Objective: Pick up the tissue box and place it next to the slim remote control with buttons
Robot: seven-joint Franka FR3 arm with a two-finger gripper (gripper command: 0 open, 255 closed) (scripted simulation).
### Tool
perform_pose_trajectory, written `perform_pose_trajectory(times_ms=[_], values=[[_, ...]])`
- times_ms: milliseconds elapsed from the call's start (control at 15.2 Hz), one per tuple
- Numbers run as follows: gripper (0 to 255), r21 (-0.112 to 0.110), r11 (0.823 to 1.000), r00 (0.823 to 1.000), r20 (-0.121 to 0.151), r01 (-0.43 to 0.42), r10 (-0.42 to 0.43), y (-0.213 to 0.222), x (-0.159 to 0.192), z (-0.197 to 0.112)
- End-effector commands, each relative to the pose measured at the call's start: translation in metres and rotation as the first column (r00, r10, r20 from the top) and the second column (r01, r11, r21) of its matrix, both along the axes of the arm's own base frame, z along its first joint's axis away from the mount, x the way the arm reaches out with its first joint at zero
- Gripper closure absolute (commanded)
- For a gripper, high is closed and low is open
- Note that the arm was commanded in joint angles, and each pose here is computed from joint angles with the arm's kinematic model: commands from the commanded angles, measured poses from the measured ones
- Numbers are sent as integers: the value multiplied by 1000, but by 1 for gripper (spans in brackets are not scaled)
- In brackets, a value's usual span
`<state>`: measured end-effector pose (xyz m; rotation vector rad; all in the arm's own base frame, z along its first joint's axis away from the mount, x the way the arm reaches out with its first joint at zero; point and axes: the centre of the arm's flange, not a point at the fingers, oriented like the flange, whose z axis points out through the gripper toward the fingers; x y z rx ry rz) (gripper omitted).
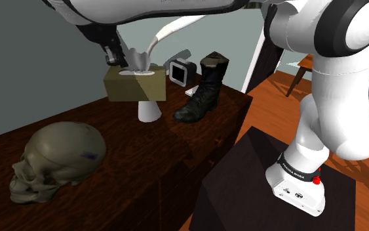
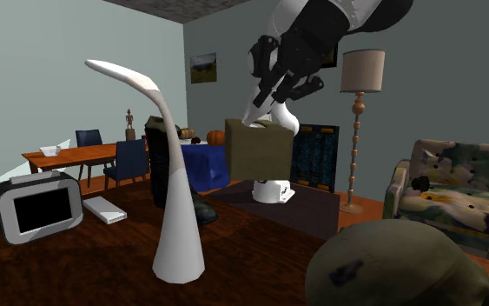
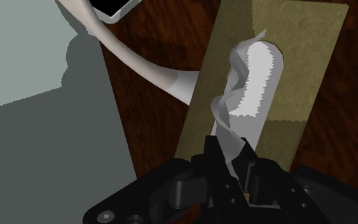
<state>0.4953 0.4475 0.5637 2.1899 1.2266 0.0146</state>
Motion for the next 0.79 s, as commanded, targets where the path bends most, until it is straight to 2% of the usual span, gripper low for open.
perform_pose_trajectory(times_ms=[0, 66, 726], values=[[255, 0, 1000, 1000, 0, 0, 0, 0, 1, 11], [255, 0, 1000, 1000, 0, 0, 0, 0, 1, 12], [255, 0, 1000, 1000, 0, 0, 0, -112, 71, 14]])
